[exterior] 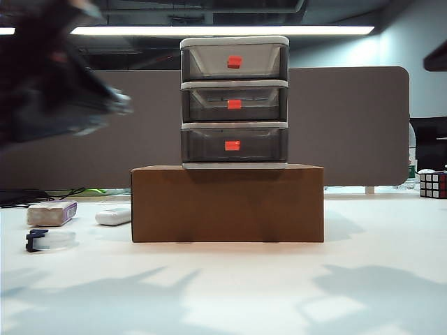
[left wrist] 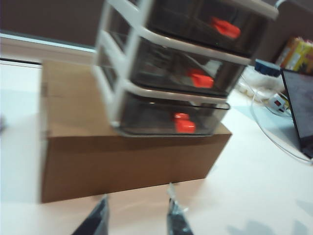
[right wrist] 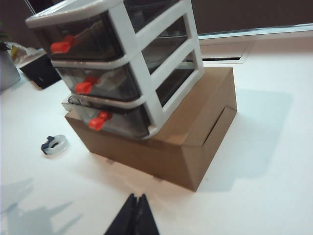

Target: Open the third layer of the drawer on the table, pick up the transparent tape on the table and put it in, and finally close the drawer.

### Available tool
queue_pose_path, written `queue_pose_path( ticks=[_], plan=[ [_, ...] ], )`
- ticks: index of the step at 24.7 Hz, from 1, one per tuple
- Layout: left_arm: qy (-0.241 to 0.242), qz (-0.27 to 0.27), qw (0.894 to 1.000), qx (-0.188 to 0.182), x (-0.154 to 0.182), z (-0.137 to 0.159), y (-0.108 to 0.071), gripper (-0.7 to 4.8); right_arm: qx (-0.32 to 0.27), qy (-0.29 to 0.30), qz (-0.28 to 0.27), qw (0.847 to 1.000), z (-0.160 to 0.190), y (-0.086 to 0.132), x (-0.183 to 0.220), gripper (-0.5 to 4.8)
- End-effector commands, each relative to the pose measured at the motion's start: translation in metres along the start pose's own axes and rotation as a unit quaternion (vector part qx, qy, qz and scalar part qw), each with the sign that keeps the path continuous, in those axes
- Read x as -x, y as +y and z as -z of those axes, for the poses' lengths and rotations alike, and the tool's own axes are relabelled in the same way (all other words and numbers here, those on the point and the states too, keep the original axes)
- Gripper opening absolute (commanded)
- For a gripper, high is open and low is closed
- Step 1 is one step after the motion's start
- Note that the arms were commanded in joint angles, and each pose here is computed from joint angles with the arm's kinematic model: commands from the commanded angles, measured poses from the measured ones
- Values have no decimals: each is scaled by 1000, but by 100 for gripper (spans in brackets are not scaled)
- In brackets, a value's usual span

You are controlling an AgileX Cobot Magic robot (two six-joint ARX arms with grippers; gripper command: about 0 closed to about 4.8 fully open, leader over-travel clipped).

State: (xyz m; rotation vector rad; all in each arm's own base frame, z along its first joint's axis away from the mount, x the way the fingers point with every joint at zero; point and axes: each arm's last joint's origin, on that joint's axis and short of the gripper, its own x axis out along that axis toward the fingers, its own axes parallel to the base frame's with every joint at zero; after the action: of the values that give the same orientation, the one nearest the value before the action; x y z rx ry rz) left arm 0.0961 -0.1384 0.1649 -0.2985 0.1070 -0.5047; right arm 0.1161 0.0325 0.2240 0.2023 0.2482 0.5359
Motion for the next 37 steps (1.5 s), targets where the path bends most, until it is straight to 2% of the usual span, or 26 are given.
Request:
queue_pose_path(
  ticks=[1,5,8,10,14,15,16,18,21,22,25,29,33,37],
  plan=[
    [-12,2,1000,-13,-27,-1,-23,146,25,-2,-22,999,-14,1,-12,-4],
    [-20,-19,999,-44,-45,9,-46,146,31,5,-48,998,-21,0,-23,-5],
    [-11,7,999,-49,-55,14,-56,146,49,5,-50,998,-24,-1,-29,-4],
    [-1,31,998,-51,-60,17,-60,146,65,5,-65,996,-24,-1,-31,-4],
    [-3,37,998,-44,-62,15,-62,146,110,14,-87,990,-21,-1,-35,0],
    [-4,30,999,-25,-65,14,-62,144,136,15,-96,986,-21,-1,-37,2],
    [-6,19,999,-25,-69,14,-62,143,150,11,-101,984,-21,-1,-39,14],
    [-11,-37,997,-72,-87,23,-71,143,160,-7,-110,981,-24,1,-46,33],
    [-24,-97,989,-113,-101,31,-84,143,158,0,-114,981,-27,0,-55,32],
    [-33,-141,983,-116,-105,33,-85,144,155,6,-116,981,-28,-1,-59,32],
    [-34,-151,981,-117,-113,37,-87,144,155,9,-118,981,-28,-2,-65,32],
    [-37,-156,981,-110,-125,37,-86,144,158,4,-125,979,-28,1,-66,32],
    [-34,-156,980,-120,-131,37,-81,144,159,4,-126,979,-28,2,-66,32],
    [-28,-131,984,-121,-136,36,-77,143,159,3,-126,979,-28,2,-66,32]
  ],
)
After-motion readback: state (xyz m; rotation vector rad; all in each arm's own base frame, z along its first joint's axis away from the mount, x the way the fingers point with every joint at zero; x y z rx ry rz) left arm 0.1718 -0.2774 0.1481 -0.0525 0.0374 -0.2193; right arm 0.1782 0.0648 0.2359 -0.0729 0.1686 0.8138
